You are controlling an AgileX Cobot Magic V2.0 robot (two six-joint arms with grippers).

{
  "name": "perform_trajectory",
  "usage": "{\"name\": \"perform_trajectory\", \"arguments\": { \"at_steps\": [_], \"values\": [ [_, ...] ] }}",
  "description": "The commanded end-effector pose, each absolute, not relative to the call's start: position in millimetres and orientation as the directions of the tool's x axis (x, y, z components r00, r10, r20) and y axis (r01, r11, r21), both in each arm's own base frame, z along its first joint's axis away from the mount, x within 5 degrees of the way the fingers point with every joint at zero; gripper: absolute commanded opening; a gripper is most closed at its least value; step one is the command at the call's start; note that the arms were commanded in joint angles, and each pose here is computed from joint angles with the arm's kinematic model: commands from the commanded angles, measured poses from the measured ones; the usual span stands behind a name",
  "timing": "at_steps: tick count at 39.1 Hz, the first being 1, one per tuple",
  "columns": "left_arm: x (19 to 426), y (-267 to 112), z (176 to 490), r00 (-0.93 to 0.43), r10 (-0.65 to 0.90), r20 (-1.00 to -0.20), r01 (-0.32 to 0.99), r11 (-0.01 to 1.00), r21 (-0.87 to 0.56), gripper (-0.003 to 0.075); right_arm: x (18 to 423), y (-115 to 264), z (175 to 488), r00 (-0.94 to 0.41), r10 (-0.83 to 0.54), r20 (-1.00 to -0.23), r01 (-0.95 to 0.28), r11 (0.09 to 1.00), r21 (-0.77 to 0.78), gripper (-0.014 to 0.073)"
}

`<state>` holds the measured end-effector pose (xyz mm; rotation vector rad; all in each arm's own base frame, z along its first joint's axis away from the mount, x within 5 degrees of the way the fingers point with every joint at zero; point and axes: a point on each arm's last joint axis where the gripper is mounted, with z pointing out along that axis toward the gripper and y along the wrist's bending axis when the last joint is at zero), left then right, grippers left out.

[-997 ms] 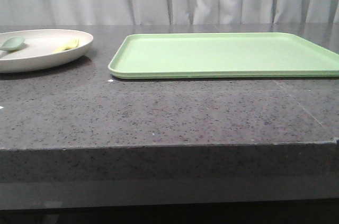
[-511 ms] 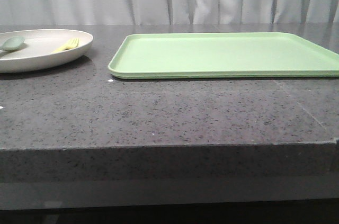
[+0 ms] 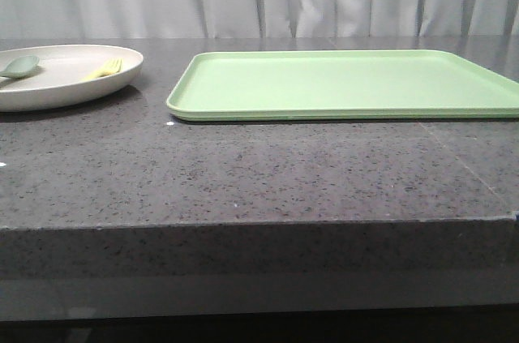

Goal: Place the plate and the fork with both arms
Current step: 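Lower the left gripper to the rim of the cream plate and grasp it, then lift the plate with the left gripper and carry it over the tray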

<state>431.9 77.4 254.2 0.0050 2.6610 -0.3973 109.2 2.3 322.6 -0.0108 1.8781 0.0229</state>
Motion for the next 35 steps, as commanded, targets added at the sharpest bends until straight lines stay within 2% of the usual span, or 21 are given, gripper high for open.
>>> {"name": "perform_trajectory", "arguments": {
  "at_steps": [1,5,14,25,35],
  "values": [
    [429,74,286,-0.852,-0.069,-0.519,0.086,0.959,-0.269,0.0043,111,2,340,-0.205,0.0,-0.979,-0.021,1.0,0.004,0.053],
    [429,74,286,-0.852,-0.069,-0.519,0.086,0.959,-0.27,-0.0018,111,2,340,-0.205,0.0,-0.979,-0.021,1.0,0.004,0.053],
    [428,68,295,-0.859,-0.076,-0.506,0.107,0.941,-0.322,-0.0018,111,2,340,-0.205,0.0,-0.979,-0.021,1.0,0.004,0.053],
    [429,54,326,-0.838,-0.123,-0.532,0.172,0.866,-0.471,-0.0018,111,2,340,-0.205,0.0,-0.979,-0.021,1.0,0.004,0.053],
    [431,38,333,-0.831,-0.19,-0.524,0.188,0.789,-0.584,-0.0018,111,2,340,-0.205,0.0,-0.979,-0.021,1.0,0.004,0.053]
  ]
}}
